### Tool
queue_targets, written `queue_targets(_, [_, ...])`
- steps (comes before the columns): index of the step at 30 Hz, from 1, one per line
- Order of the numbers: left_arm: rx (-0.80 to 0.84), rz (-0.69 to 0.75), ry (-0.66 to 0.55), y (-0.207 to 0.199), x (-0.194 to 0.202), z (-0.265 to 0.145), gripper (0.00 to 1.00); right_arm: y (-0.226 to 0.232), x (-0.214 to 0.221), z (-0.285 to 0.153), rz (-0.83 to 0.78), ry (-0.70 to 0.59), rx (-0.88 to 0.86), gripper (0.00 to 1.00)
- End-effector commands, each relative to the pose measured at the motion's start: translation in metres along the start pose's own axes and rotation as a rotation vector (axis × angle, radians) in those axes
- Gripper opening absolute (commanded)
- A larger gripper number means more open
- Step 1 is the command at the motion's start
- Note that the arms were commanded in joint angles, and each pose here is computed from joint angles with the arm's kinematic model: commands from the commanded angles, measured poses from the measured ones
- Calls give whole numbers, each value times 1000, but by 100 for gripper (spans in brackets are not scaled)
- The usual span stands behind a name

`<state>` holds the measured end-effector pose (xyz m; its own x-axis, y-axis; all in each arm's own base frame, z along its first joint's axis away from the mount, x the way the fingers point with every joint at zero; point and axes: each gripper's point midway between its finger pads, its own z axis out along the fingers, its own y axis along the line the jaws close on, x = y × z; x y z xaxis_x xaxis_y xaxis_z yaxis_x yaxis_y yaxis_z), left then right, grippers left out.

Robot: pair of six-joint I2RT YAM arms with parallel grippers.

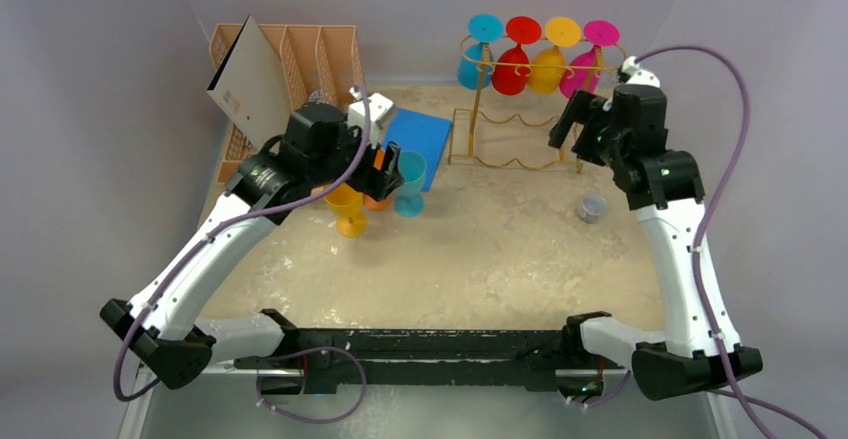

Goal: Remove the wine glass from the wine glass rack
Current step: Place the wine glass at the center of the board, then pick up the wine glass from the wine rack.

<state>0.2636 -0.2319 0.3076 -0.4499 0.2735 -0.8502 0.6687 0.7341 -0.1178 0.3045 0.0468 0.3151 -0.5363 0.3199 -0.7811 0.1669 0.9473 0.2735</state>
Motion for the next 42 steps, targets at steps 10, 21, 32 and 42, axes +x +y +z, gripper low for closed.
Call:
queue_targets(10, [-97, -83, -48, 38, 10, -52, 80, -8, -120, 2, 7, -148, 111, 95])
queue_targets(21, [-104, -119, -26, 45, 21, -47, 80, -15, -172, 54, 173, -160, 60, 73])
queue_targets(32, [-109, -112, -38, 43, 20, -55, 80, -30, -206, 100, 228, -292, 66, 63])
queue_targets(42, [-79, -129, -11, 38, 32, -51, 80, -41, -211, 126, 205, -286, 57, 63])
